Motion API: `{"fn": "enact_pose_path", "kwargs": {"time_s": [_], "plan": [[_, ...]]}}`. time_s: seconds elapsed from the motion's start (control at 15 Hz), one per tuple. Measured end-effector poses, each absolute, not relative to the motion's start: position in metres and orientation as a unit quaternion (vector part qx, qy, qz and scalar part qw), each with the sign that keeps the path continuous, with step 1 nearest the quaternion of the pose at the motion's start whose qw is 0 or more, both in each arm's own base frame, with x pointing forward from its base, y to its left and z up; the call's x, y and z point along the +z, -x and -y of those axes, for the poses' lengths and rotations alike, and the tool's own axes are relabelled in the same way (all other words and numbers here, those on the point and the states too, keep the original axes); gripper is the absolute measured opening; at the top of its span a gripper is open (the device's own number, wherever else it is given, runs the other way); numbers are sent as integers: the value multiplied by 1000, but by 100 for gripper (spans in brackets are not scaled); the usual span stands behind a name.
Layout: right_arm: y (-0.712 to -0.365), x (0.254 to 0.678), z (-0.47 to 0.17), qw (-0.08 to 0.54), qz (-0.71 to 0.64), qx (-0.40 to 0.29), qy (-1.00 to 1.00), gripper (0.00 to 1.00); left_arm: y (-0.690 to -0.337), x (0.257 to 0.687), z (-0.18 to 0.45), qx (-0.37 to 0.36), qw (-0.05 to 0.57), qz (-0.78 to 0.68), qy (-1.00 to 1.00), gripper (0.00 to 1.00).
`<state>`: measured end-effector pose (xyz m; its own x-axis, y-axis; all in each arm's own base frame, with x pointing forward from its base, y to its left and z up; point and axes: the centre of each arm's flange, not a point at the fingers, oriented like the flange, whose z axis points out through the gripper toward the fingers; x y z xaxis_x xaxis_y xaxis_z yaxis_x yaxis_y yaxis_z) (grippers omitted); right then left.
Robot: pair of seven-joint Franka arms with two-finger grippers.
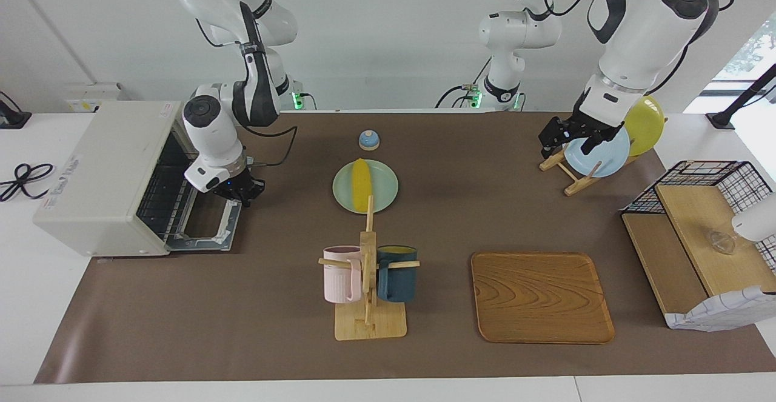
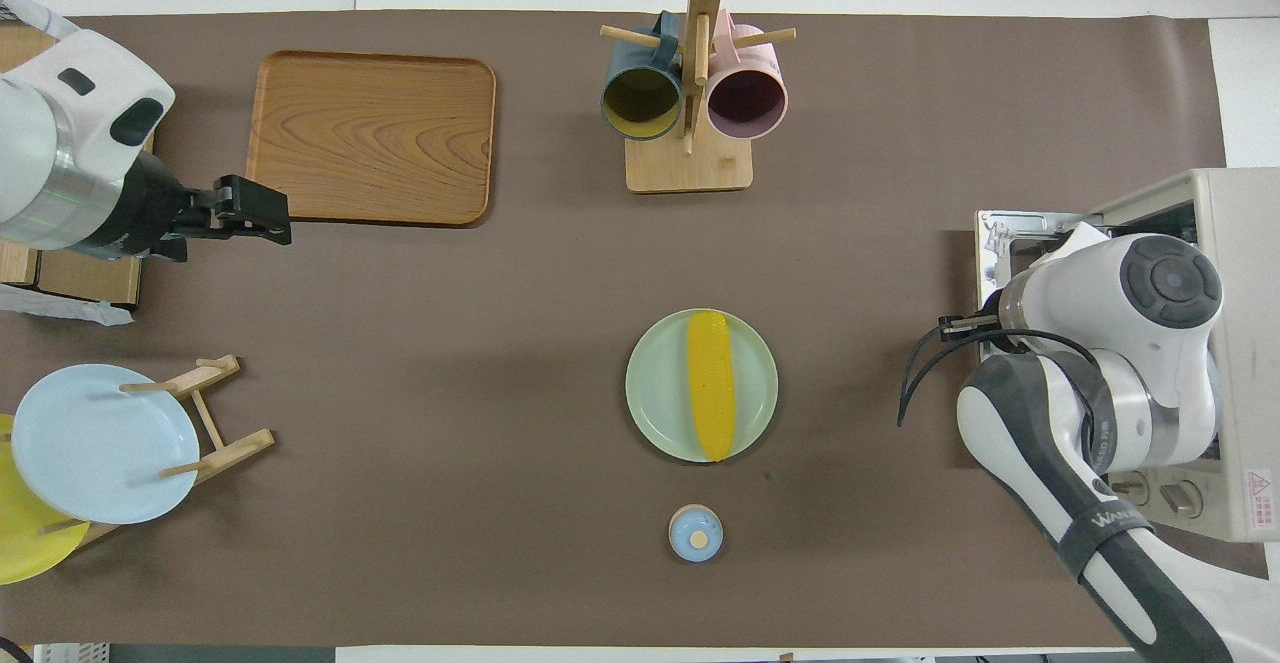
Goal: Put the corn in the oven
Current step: 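Withdraw the left gripper to rest while the right gripper pulls the door down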
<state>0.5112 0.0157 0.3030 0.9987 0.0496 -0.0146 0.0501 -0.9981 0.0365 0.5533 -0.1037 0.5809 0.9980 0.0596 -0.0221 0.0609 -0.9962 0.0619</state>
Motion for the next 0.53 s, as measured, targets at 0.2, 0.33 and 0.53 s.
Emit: {"fn": "enact_pose_path", "kwargs": {"time_s": [0.2, 0.33, 0.53], "plan": [[-512, 303, -37, 8, -5, -4, -1000, 1, -545, 587, 106, -28, 27, -25, -999, 100], [-514, 310, -71, 7, -2, 6, -1000, 1, -539, 598, 110, -41, 24, -19, -999, 100], [-525, 340, -140, 3, -1, 18, -1000, 1, -528, 617, 121, -55, 20, -6, -998, 100]]}}
